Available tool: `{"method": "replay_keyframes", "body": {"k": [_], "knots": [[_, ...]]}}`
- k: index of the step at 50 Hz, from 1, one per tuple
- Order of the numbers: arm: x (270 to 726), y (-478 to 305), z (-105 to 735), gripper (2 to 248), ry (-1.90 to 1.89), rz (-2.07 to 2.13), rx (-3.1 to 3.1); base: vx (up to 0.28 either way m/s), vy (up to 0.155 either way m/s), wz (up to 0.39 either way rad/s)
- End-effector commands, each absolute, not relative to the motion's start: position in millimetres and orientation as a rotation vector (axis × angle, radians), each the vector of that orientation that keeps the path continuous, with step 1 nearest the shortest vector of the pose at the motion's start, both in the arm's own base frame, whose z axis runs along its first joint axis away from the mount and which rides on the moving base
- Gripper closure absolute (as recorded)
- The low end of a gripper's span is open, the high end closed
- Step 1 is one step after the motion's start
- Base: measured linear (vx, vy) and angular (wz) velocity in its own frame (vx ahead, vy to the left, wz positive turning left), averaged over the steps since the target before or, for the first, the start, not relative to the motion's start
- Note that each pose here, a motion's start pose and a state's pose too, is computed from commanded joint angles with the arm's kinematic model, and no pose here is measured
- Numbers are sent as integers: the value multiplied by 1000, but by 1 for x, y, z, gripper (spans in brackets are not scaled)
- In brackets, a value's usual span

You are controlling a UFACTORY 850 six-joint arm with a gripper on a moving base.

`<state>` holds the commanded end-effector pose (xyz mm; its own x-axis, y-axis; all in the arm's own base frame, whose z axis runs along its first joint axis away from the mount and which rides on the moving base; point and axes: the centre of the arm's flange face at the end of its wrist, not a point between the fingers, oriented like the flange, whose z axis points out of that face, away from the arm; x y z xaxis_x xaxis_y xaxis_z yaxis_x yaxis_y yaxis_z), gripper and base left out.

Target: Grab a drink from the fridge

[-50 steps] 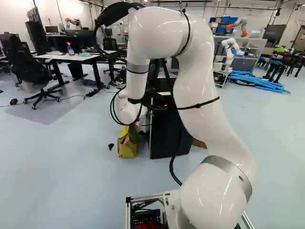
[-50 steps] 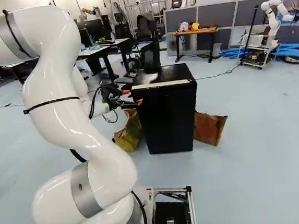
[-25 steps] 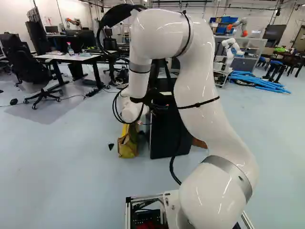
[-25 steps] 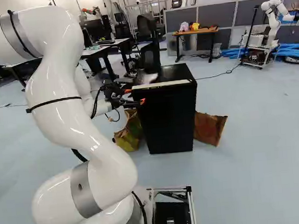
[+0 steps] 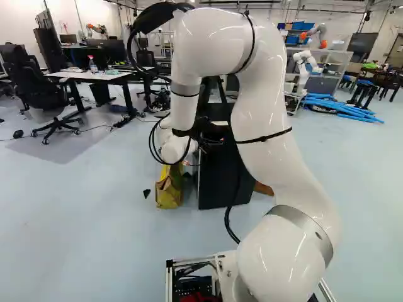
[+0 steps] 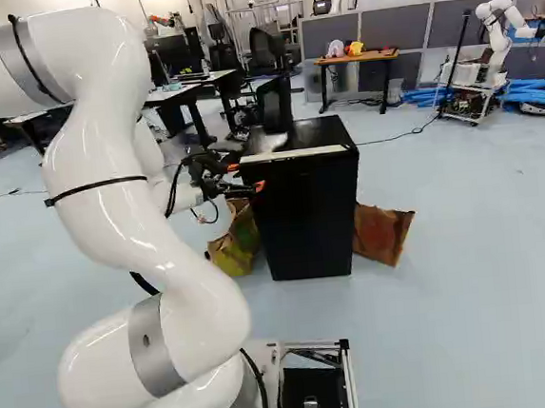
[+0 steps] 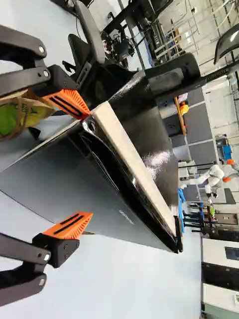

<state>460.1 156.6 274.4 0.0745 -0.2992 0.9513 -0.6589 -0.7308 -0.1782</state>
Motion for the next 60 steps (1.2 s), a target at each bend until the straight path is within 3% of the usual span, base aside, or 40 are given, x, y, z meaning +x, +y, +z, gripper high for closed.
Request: {"method": "replay_keyframes", "body": {"k": [60], "knots": [[465, 160, 274, 3, -962, 1708, 2058, 0, 0, 0]]}}
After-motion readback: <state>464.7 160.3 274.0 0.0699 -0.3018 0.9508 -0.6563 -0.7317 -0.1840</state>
